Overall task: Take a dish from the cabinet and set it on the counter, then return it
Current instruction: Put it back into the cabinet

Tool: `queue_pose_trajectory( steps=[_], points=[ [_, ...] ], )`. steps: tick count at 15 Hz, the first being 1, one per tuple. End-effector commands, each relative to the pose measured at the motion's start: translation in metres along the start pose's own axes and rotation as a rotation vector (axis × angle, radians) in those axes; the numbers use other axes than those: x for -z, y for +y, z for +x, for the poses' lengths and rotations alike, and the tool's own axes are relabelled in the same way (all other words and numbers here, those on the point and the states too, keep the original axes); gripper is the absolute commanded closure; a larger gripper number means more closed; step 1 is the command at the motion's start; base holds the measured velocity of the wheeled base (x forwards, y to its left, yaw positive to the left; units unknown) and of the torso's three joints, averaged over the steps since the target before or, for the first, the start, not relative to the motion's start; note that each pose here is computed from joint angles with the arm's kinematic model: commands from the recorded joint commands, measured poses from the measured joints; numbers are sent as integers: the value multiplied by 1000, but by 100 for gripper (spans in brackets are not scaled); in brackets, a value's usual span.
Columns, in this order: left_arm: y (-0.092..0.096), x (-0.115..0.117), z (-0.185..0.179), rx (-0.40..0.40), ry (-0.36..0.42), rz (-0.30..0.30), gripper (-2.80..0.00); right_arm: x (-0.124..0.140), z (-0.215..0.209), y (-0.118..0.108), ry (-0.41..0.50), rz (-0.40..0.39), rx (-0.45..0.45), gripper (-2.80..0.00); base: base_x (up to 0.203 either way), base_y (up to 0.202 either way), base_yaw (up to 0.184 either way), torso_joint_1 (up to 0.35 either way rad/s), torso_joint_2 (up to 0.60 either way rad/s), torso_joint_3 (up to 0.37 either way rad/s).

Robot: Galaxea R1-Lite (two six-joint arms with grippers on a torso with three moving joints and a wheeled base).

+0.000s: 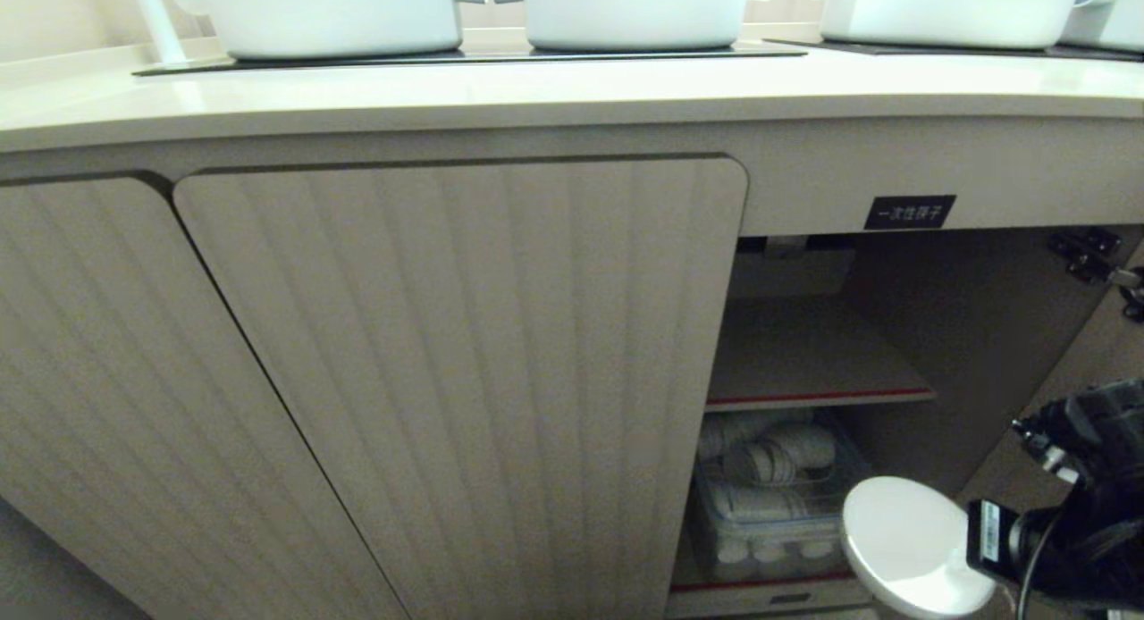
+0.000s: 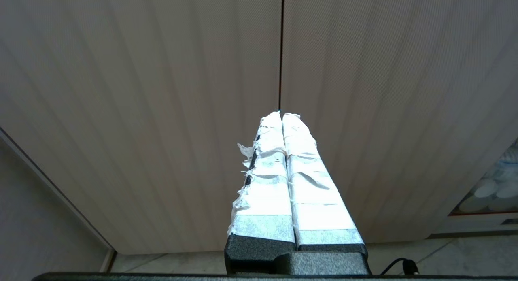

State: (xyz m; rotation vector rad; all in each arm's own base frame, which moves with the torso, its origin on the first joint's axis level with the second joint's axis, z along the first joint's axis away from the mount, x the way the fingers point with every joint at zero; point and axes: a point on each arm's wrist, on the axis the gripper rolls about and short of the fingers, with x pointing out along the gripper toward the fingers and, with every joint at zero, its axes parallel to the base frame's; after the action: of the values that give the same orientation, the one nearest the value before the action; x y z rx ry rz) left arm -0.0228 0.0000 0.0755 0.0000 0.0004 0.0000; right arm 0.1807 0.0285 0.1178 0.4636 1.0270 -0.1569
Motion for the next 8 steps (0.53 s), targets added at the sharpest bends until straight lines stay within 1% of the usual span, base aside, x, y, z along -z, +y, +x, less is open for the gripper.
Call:
queue_pose_trajectory(
  steps=[1,4,6,8],
  points=[
    [0,0,0,0,0,0,0,-4,8,1,21,9,17,0,0,0,0,0,0,0],
    [0,0,0,0,0,0,0,-5,9,2,23,3,16,0,0,0,0,0,0,0],
    [0,0,0,-1,0,0,0,-6,13,3,45,-6,6,0,0,0,0,0,0,0],
    [0,0,0,0,0,0,0,-11,16,7,33,-8,-7,0,0,0,0,0,0,0]
  ],
)
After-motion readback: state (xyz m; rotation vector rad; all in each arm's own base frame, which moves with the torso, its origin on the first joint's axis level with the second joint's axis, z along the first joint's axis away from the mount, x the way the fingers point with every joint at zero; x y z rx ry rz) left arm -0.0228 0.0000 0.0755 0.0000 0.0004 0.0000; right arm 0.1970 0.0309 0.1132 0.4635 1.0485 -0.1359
